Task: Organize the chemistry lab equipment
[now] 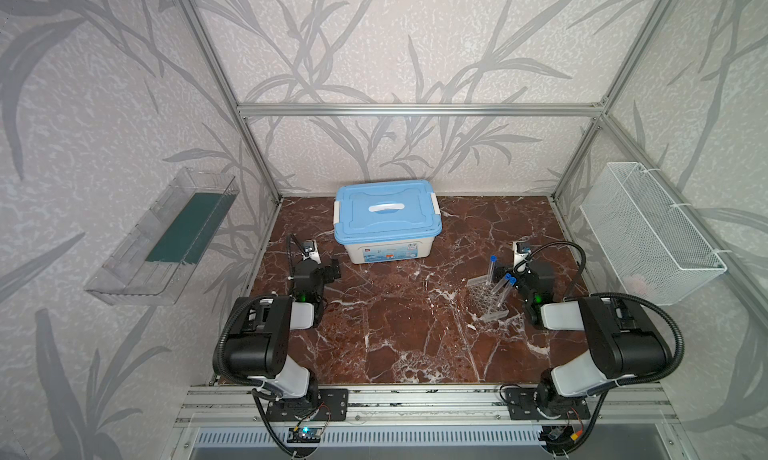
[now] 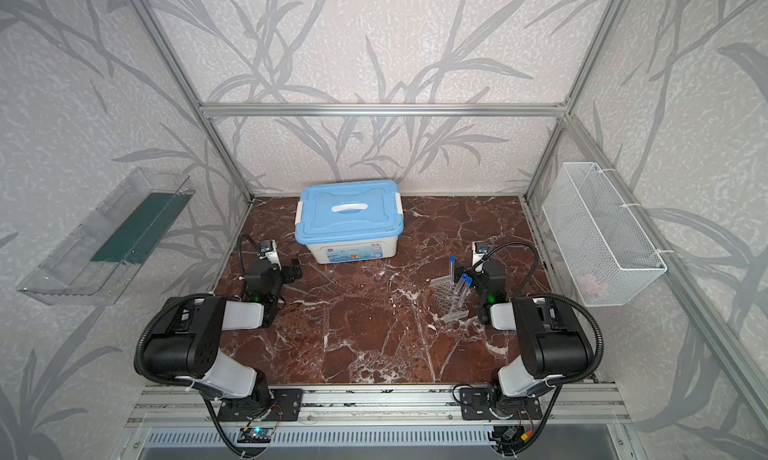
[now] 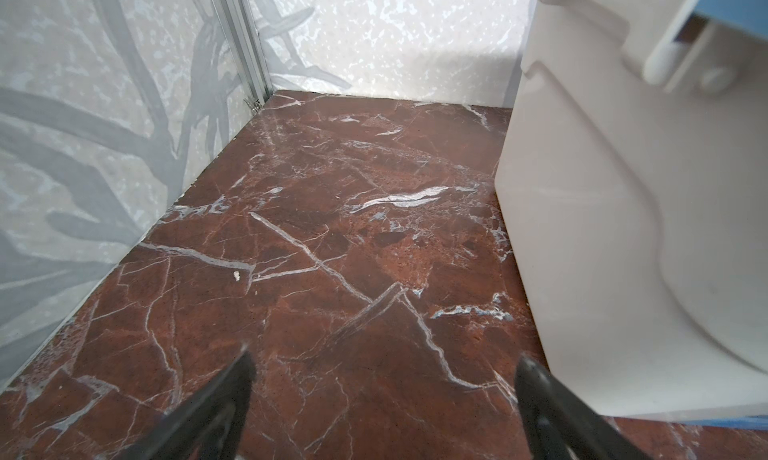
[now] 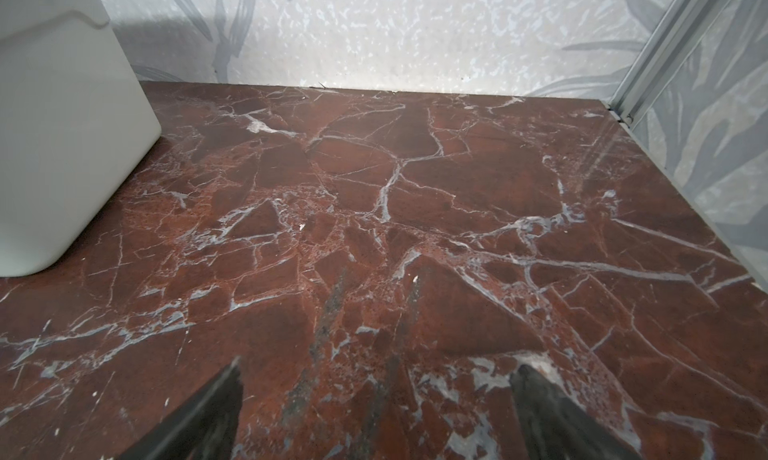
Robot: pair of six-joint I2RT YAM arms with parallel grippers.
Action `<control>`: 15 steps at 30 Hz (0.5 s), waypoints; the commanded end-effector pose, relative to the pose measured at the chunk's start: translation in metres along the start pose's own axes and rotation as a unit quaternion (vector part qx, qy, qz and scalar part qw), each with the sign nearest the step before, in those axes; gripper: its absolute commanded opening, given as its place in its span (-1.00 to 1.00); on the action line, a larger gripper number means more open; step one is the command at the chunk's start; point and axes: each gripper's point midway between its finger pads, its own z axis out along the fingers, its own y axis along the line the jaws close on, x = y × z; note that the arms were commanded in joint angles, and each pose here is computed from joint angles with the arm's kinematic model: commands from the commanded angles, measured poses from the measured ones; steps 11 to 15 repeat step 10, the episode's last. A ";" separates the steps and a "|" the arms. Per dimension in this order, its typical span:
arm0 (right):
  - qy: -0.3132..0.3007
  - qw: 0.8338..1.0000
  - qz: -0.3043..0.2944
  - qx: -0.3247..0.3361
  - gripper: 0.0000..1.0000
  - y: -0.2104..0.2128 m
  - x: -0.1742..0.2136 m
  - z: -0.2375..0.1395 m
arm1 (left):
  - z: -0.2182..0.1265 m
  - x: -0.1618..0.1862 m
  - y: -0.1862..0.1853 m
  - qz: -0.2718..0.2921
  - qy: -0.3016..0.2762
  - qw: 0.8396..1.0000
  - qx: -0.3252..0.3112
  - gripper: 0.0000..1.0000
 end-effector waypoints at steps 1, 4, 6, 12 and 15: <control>-0.011 1.000 -0.009 0.014 0.98 -0.004 -0.011 0.000 | 0.000 -0.005 0.002 0.007 -0.012 1.000 0.000 0.98; -0.011 1.000 -0.009 0.014 0.98 -0.004 -0.011 0.000 | 0.001 -0.005 0.002 0.007 -0.010 1.000 0.000 0.98; -0.011 1.000 -0.009 0.014 0.98 -0.004 -0.011 0.000 | 0.002 -0.005 0.001 0.006 -0.009 1.000 0.002 0.98; -0.010 1.000 -0.012 0.012 0.98 -0.003 -0.011 0.001 | 0.000 -0.005 0.002 0.006 -0.012 1.000 0.000 0.98; -0.010 1.000 -0.012 0.012 0.98 -0.003 -0.011 0.001 | 0.000 -0.005 0.002 0.006 -0.012 1.000 0.000 0.98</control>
